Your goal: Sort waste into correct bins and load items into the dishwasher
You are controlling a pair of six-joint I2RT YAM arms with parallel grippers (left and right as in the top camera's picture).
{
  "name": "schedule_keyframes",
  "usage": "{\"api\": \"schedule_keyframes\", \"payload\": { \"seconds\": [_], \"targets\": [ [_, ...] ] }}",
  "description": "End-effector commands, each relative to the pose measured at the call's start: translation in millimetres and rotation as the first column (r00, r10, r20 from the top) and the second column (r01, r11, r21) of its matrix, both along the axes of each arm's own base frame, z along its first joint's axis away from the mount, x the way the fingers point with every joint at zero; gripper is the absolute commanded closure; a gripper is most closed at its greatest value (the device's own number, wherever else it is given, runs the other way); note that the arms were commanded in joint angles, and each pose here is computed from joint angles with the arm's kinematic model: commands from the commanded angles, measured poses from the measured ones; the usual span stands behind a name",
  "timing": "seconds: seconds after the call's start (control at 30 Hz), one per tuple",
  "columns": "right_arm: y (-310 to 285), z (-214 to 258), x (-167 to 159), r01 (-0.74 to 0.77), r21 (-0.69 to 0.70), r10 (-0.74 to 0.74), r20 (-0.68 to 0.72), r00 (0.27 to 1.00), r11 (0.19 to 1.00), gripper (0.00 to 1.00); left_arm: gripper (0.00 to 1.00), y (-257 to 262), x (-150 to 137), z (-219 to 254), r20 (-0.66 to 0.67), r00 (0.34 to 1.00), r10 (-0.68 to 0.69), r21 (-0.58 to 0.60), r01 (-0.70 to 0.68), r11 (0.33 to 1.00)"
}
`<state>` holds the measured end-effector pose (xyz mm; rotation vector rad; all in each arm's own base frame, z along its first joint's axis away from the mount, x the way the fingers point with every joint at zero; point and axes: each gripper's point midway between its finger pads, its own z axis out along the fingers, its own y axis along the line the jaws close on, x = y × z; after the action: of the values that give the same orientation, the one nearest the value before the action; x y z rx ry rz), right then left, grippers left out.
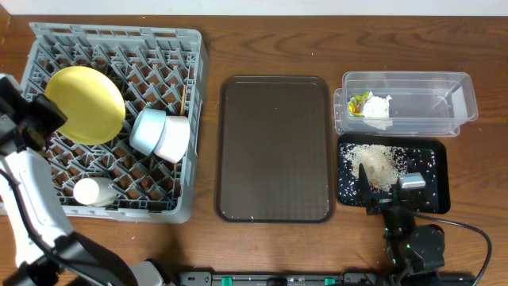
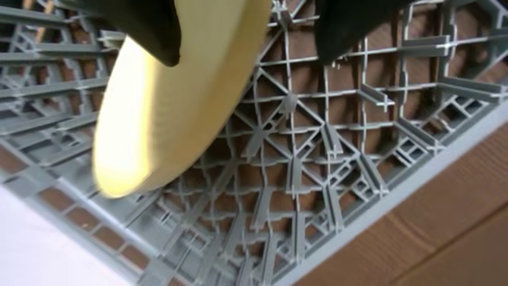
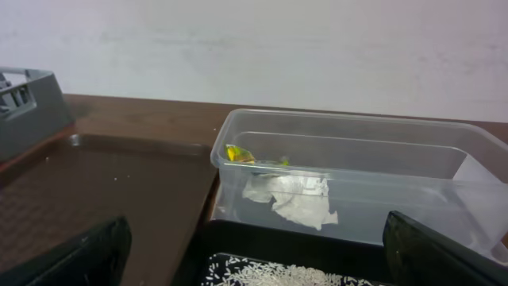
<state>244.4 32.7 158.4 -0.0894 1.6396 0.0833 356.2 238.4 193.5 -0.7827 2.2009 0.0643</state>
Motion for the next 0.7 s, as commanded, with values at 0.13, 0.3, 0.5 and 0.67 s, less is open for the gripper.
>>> {"api": "schedule_keyframes", "payload": {
  "seconds": [0.13, 0.3, 0.5, 0.67],
  "targets": [
    [-2.6, -1.2, 0.2, 0.009, -0.011, -0.009, -0.001, 1.000, 1.000, 0.01, 0.88, -8.6, 8.4, -16.7, -0.021, 0.998, -0.065, -0.028, 0.065, 0.998],
    [-2.6, -1.2, 0.2, 0.009, -0.011, -0.009, -0.001, 1.000, 1.000, 0.01, 0.89, -29.2, 12.3, 1.1, 0.030, 0.991, -0.127, -0.041, 0.128, 0.991],
    [-2.6, -1.2, 0.2, 0.009, -0.011, -0.009, -0.001, 1.000, 1.000, 0.01, 0.88, -46.1, 6.1, 5.6, -0.010, 0.990, -0.140, -0.027, 0.140, 0.990],
    [-2.6, -1.2, 0.2, 0.009, -0.011, -0.009, -0.001, 1.000, 1.000, 0.01, 0.92, -39.5, 0.3, 3.0, -0.056, 0.994, -0.095, 0.013, 0.095, 0.995]
  ]
}}
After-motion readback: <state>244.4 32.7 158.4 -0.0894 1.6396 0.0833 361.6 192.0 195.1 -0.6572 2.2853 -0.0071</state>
